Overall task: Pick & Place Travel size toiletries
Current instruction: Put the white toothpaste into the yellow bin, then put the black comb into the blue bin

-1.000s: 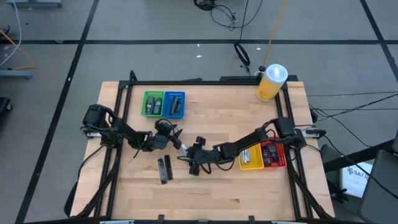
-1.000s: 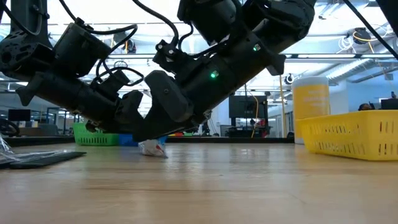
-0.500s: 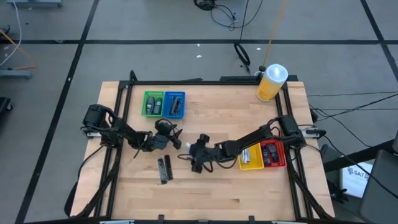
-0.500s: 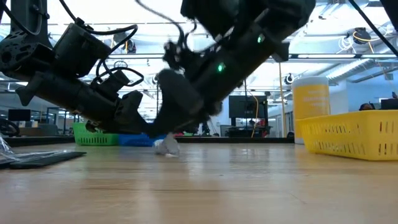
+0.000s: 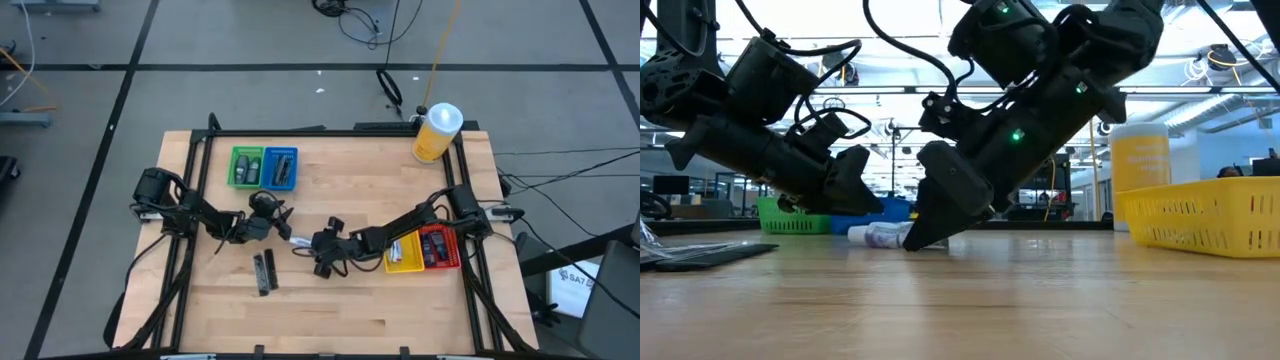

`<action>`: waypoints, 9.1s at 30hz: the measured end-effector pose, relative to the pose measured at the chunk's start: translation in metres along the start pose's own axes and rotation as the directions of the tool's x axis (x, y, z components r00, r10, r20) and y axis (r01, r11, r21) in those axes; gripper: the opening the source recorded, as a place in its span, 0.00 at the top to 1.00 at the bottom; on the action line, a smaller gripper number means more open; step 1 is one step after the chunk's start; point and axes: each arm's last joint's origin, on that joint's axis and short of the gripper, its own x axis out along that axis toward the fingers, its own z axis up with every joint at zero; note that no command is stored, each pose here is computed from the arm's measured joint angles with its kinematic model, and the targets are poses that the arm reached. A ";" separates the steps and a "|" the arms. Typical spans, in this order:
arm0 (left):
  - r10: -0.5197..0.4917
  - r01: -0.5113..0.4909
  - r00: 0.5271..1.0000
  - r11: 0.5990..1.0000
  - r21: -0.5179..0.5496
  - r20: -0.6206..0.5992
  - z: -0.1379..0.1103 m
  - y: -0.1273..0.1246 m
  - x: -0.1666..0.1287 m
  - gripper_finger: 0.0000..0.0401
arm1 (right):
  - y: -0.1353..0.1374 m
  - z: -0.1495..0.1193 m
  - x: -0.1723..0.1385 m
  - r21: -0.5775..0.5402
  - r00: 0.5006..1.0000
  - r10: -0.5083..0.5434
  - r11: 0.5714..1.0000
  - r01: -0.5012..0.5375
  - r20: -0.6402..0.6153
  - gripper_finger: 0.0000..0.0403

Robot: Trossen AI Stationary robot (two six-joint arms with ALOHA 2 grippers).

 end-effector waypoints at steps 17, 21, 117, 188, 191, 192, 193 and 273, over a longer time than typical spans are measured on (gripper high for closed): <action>-0.001 0.001 1.000 1.000 0.000 -0.001 0.000 0.000 0.000 0.54 | -0.003 0.030 -0.092 -0.025 0.981 0.131 0.990 -0.136 -0.145 0.96; -0.002 0.002 1.000 1.000 0.002 -0.001 0.000 0.000 0.000 0.54 | -0.020 0.034 -0.152 0.163 0.933 0.169 0.979 -0.121 -0.318 0.97; -0.268 0.830 0.542 0.318 0.458 -0.797 0.015 -0.040 -0.094 0.27 | -0.066 0.003 -0.002 -0.265 0.843 0.432 0.895 -0.358 0.320 0.74; -0.481 0.817 0.550 0.481 0.319 -0.683 0.010 -0.022 0.023 0.70 | -0.087 0.007 -0.057 -0.262 0.896 0.395 0.904 -0.339 0.203 0.74; -0.489 0.808 0.556 0.509 0.298 -0.673 0.013 -0.022 0.022 0.73 | -0.088 0.006 -0.057 -0.258 0.899 0.394 0.904 -0.340 0.194 0.74; -0.494 0.805 0.559 0.515 0.293 -0.667 0.015 -0.022 0.021 0.73 | -0.088 0.006 -0.057 -0.258 0.900 0.393 0.904 -0.341 0.190 0.74; -0.500 0.803 0.562 0.521 0.289 -0.659 0.017 -0.022 0.020 0.73 | -0.088 0.005 -0.057 -0.257 0.900 0.393 0.904 -0.341 0.187 0.74; 0.278 -0.312 0.939 0.937 -0.155 -0.204 0.108 0.087 0.050 0.82 | -0.088 0.004 -0.056 -0.258 0.904 0.392 0.903 -0.342 0.174 0.74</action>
